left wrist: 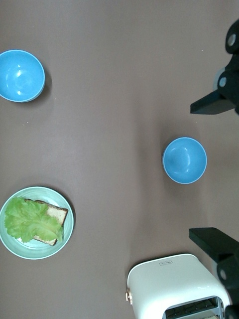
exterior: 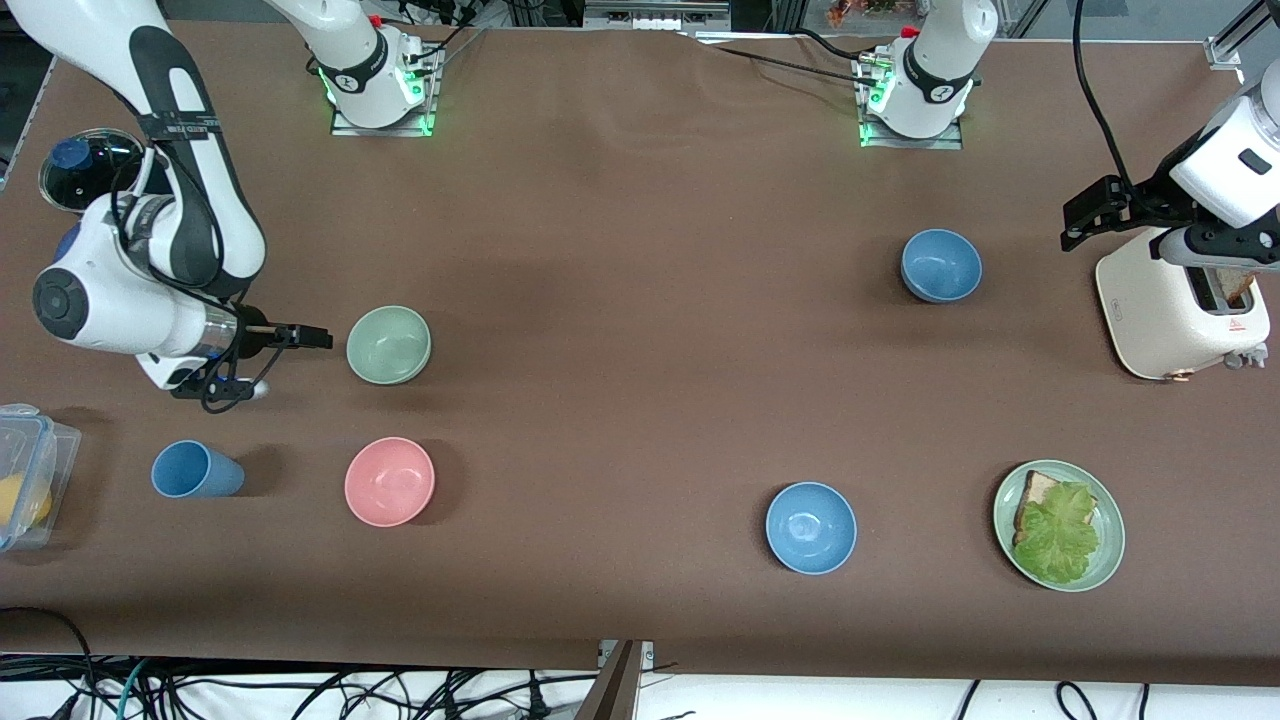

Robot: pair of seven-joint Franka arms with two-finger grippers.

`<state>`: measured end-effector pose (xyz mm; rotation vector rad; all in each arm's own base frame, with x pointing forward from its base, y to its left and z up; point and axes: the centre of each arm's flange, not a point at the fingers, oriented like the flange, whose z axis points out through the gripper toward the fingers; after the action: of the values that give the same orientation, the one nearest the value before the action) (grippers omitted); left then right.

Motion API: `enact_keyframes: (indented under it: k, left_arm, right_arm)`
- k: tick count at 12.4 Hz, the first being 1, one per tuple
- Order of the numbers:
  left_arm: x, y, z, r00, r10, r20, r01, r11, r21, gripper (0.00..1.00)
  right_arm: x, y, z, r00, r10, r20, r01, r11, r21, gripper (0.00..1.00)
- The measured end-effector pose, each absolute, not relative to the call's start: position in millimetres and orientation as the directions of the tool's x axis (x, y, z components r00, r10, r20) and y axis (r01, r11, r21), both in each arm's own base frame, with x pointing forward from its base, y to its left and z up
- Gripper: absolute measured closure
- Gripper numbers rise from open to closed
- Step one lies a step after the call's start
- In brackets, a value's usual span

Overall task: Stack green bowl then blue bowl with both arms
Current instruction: 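Move the right gripper down to the light green bowl rim, then grip the green bowl rim and drag it toward the table middle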

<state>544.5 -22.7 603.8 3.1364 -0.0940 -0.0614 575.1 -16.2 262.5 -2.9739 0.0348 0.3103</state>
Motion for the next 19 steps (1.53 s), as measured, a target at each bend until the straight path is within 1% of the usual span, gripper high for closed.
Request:
enact_keyframes:
  k: [2, 6, 10, 13, 14, 15, 16, 19]
  left_arm:
    - [544, -23, 603, 0.997, -0.06, -0.046, -0.06, -0.998, 0.005, 0.0]
    - [543, -23, 603, 0.997, -0.06, -0.049, -0.06, -0.998, 0.005, 0.0]
    - [543, -22, 603, 0.997, -0.059, -0.049, -0.059, -0.998, 0.005, 0.0]
    - [543, -22, 603, 0.997, -0.059, -0.049, -0.059, -0.998, 0.005, 0.0]
    - [543, -22, 603, 0.997, -0.059, -0.049, -0.059, -0.998, 0.005, 0.0]
    - [543, -23, 603, 0.997, -0.06, -0.049, -0.059, -0.998, 0.005, 0.0]
    - [543, -22, 603, 0.997, -0.06, -0.049, -0.059, -0.998, 0.005, 0.0]
    - [543, -23, 603, 0.997, -0.06, -0.049, -0.06, -0.998, 0.005, 0.0]
  right_arm:
    - [566, -10, 250, 0.982, 0.01, -0.186, -0.018, -0.989, -0.149, 0.0]
    - [564, 9, 243, 0.989, 0.034, -0.147, 0.01, -0.987, -0.16, 0.0]
    - [552, 13, 222, 0.993, 0.056, -0.106, 0.04, -0.988, -0.148, 0.0]
    - [549, 16, 213, 0.994, 0.036, -0.1, 0.017, -0.983, -0.183, 0.01]
    - [550, 20, 210, 0.995, 0.032, -0.093, 0.012, -0.98, -0.201, 0.07]
    - [549, 23, 207, 0.995, 0.032, -0.092, 0.012, -0.977, -0.213, 0.23]
    - [549, 26, 203, 0.995, 0.035, -0.095, 0.013, -0.975, -0.22, 0.37]
    - [549, 32, 202, 0.994, 0.044, -0.096, 0.021, -0.974, -0.225, 0.74]
